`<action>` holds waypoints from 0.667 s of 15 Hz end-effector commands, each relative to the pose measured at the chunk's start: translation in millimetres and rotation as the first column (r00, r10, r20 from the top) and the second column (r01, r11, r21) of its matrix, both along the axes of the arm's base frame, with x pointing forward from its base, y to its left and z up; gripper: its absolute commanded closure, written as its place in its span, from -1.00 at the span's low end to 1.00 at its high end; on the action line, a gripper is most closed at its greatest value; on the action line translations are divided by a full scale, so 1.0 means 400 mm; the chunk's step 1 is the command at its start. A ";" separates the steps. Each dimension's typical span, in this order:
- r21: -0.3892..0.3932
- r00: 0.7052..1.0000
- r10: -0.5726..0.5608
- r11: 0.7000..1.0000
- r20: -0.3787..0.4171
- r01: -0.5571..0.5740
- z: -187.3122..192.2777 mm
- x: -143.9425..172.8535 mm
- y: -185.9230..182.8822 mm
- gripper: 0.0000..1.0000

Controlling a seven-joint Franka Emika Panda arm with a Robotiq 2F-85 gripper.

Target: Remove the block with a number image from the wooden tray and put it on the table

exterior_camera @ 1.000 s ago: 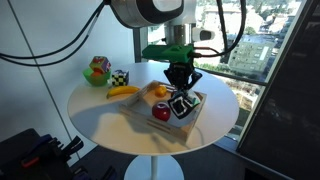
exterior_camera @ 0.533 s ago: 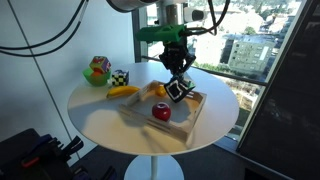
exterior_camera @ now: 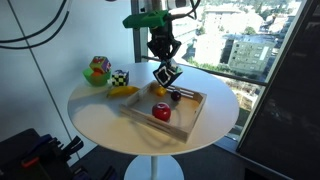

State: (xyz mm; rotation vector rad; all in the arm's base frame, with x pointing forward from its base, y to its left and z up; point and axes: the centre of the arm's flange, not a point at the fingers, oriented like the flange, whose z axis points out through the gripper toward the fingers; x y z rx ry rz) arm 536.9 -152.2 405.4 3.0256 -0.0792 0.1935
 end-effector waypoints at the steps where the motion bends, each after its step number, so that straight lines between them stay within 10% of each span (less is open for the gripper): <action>1: 0.007 0.999 0.025 1.000 -0.022 -0.025 0.047 -0.021 0.061 0.90; 10: 0.039 0.986 0.097 0.995 -0.137 -0.092 0.103 -0.075 0.179 0.89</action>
